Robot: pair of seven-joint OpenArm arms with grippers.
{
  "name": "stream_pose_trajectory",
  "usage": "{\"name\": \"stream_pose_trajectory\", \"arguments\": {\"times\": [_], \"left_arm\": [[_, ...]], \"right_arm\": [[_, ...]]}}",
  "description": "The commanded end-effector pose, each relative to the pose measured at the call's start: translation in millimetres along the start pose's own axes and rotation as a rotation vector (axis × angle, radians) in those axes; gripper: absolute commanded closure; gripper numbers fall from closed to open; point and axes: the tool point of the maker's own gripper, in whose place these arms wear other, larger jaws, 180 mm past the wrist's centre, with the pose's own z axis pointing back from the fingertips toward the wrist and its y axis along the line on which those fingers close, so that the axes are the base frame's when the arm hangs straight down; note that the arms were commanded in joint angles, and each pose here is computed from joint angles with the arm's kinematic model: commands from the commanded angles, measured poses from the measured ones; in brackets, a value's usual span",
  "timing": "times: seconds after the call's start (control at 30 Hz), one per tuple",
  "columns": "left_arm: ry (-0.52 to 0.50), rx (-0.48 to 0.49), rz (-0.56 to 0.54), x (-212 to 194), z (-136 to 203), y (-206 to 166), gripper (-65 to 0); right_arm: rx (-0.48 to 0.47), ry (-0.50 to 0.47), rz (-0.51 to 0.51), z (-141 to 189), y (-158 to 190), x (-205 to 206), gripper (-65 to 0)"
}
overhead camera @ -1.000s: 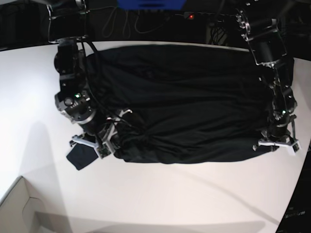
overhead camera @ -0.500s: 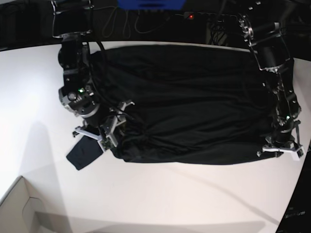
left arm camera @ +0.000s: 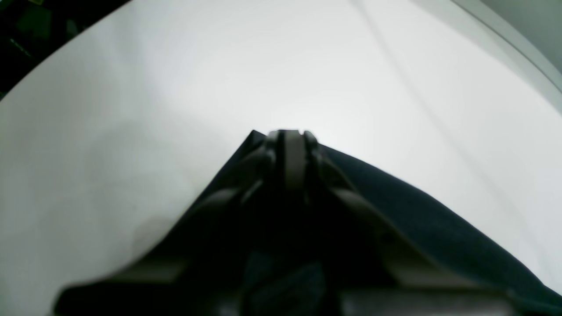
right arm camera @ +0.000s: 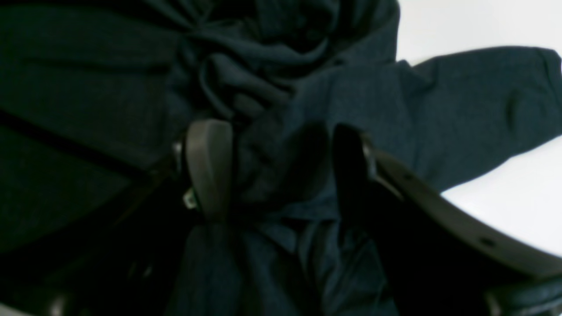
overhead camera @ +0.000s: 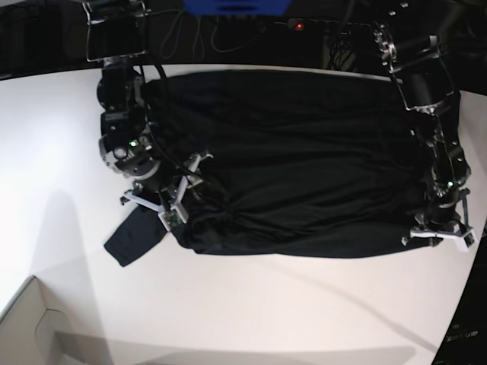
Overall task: Layout the t-shirt on the table in an organized manner, then fold the t-shirt properly
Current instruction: 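Reach the right gripper down to the crumpled sleeve and grasp it, then lift the grasped fabric with the right gripper and pull it outward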
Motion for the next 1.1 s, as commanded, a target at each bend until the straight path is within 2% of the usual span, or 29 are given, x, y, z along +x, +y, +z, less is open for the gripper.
{"name": "stream_pose_trajectory", "arguments": {"times": [0.0, 0.07, 0.2, 0.37, 0.6, 0.8, 1.07], "left_arm": [[-0.064, -0.013, -0.003, 23.9, -1.0, -4.0, -0.2], [-0.065, -0.013, -0.002, 24.6, -1.1, -4.3, -0.2], [-0.069, -0.012, -0.003, 27.0, -1.4, -3.8, -0.2], [-0.07, -0.012, -0.002, 27.7, -1.5, -4.1, -0.2], [-0.126, -0.034, 0.012, 55.9, -4.3, -16.8, -0.2], [-0.19, -0.05, 0.024, 92.6, -8.0, -26.4, -0.2], [-0.276, -0.084, 0.049, 141.6, -8.9, -46.5, -0.2]], "right_arm": [[-0.011, -0.064, 0.003, 2.2, -7.0, 21.8, -32.0], [-0.009, -0.057, 0.001, 0.1, -7.1, 20.0, -24.1], [-0.017, -0.042, 0.003, -7.2, -16.5, 21.3, 0.0], [-0.035, -0.069, 0.019, -2.8, -24.8, 32.4, 0.0], [-0.13, -0.263, 0.107, 38.7, -52.3, 104.4, 0.0], [-0.26, -0.397, 0.079, 67.5, -109.3, 162.4, 0.0], [-0.291, -0.468, 0.071, 67.4, -143.7, 224.6, 0.0]]}}
